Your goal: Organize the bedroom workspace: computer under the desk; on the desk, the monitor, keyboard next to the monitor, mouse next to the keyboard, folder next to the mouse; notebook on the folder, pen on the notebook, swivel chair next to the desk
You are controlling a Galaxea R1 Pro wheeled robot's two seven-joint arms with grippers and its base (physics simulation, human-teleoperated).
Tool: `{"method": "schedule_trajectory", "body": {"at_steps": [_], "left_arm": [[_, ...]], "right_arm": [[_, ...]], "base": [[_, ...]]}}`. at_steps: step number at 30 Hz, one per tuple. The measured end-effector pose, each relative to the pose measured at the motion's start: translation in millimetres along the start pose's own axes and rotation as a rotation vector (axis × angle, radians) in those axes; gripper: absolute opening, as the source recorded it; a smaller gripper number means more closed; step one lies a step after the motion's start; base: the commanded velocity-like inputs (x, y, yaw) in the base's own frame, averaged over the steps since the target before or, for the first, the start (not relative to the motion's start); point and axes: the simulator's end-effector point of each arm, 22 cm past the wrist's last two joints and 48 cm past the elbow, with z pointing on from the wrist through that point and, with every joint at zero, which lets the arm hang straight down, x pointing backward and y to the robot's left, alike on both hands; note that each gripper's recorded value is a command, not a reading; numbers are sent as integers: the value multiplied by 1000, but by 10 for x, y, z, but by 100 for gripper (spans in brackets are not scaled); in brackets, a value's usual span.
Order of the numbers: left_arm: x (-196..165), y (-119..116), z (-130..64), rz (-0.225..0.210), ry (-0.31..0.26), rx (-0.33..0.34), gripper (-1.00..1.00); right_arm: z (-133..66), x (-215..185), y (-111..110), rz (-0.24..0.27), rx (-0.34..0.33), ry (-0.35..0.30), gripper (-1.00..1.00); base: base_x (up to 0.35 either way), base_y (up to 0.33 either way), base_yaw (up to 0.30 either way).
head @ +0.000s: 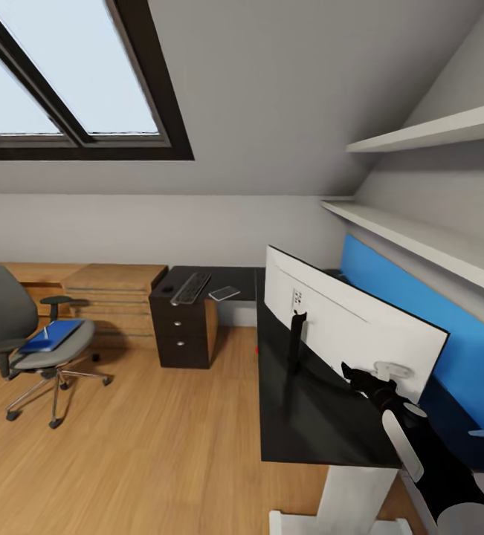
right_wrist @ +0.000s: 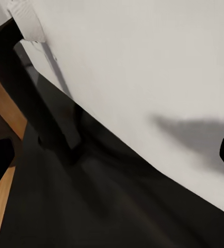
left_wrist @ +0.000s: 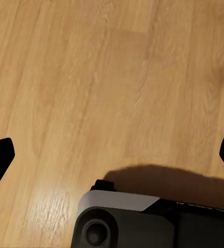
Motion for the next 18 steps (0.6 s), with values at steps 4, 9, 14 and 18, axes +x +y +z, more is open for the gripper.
{"method": "schedule_trajectory", "body": {"at_steps": [4,9,14,18], "left_arm": [[-2,25,5,1,0,-3,100],[-11,138,25,5,-2,-17,100],[-400,1266,208,-247,-56,-142,100],[-725,1259,247,-327,-123,-66,100]], "right_arm": [[-1,-1,-10,0,3,-1,100],[-2,-37,-16,1,6,-17,100],[0,-130,-31,4,11,-61,100],[0,-135,-37,5,12,-63,100]], "base": [[315,-25,0],[320,-93,0],[198,-115,0],[31,-100,0]]}}
